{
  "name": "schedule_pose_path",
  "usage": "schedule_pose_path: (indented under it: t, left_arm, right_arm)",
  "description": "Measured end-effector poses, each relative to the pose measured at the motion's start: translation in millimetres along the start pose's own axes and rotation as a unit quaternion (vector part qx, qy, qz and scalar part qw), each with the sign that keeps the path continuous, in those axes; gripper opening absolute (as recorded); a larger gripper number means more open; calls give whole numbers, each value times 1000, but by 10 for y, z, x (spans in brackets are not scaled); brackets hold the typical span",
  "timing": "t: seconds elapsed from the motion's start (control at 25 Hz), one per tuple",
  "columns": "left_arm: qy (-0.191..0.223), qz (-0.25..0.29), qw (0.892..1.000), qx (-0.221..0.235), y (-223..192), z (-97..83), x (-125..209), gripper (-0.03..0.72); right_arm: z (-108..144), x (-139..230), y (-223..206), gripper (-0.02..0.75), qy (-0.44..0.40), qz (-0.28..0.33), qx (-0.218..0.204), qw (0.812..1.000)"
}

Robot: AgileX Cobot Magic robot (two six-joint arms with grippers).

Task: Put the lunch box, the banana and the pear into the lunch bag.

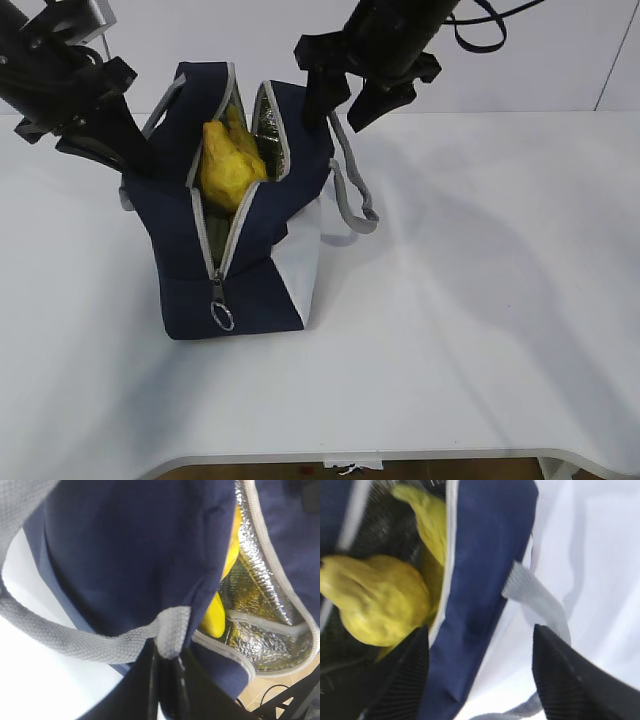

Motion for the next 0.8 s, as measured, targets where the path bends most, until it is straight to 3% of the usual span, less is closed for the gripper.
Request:
schedule_pose_path:
  t: [0.28,0.4,0.48,0.56,0.64,0.72,0.8]
  left_arm:
    - [0,0,1000,-1,3,6,1,5]
    - [0,0,1000,-1,3,6,1,5]
    - [0,0,1000,-1,3,6,1,5]
    - [0,0,1000,-1,3,6,1,5]
    - [2,-2,1000,3,3,-1,-3,5]
    - [7,-8,1000,14,3,-24,-15,5]
    - [17,-22,999,40,6,-75,-44,5]
  right_arm:
    - [-16,86,-126,495,-16,27,-15,999]
    - [-14,91,-185,449,-22,33,-25,999]
    - [-27,97,-231,398,-25,37,-26,999]
    - [-31,100,-242,298,-25,39,-26,999]
    - [-29,100,-242,142,-26,39,-27,999]
    - [-29,100,-242,37,-22,39,-27,999]
    - [-22,97,-204,9,-17,35,-25,999]
Point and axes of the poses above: a point on each arm's last joint axis where the gripper is mounted, y pointing back along that axis away from the gripper, z along the wrist's bending axis when the last joint is at zero, x = y × z, the point moved 1 cm from there along -y, pointing out along that axis toward the gripper, and after that the axes turned 7 degrees about -y, right-handed, at the moved point
